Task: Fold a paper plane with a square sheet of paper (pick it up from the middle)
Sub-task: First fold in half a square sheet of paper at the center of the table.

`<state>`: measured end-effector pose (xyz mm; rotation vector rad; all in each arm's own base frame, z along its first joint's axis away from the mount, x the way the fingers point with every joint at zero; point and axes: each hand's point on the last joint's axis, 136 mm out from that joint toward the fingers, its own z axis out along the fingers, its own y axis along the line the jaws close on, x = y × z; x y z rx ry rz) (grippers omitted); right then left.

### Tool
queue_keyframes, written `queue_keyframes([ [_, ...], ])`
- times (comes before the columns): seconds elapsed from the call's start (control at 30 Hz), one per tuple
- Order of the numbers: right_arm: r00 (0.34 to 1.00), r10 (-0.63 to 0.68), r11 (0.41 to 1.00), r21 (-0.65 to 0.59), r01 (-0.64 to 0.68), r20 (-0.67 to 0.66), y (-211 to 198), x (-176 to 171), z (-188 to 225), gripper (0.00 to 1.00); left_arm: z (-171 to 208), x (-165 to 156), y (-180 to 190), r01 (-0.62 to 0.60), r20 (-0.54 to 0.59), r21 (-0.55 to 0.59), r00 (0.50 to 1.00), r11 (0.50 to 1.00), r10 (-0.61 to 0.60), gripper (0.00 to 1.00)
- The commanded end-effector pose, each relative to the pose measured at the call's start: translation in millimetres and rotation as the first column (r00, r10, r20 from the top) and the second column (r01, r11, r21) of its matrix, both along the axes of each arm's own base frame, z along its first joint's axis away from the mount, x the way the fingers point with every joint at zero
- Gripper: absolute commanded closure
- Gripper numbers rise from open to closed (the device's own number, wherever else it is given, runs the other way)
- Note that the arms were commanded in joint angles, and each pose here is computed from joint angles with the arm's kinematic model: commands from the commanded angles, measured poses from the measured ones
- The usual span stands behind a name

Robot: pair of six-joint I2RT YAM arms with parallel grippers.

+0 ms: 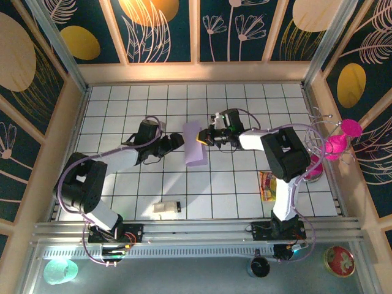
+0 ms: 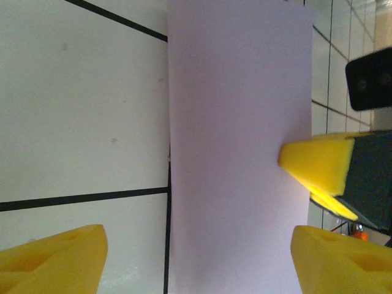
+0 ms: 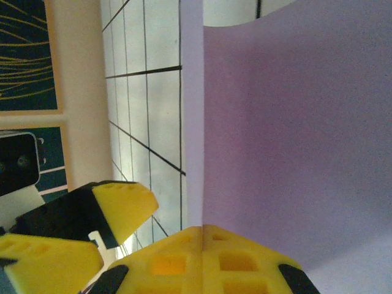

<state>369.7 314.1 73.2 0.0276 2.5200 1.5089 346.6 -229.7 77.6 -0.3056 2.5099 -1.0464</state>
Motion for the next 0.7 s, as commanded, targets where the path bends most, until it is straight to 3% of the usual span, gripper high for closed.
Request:
queue_keyframes([
  [0.0,0.999,0.015,1.0,-0.026,-0.014,0.031,-3,10,-7,1.0,-8,4,-7,-0.01,-0.035,0.029,0.999,1.0,0.011,0.27],
  [0.37,1.0,0.021,0.997,-0.073,-0.02,0.019,-7,20,-22,1.0,-26,35,-30,-0.051,-0.057,0.079,0.997,0.996,0.055,0.41],
  [0.67,1.0,0.024,0.999,-0.035,-0.025,-0.013,-4,19,-25,0.99,-47,40,-36,-0.058,-0.106,0.116,0.992,0.992,0.07,0.43],
])
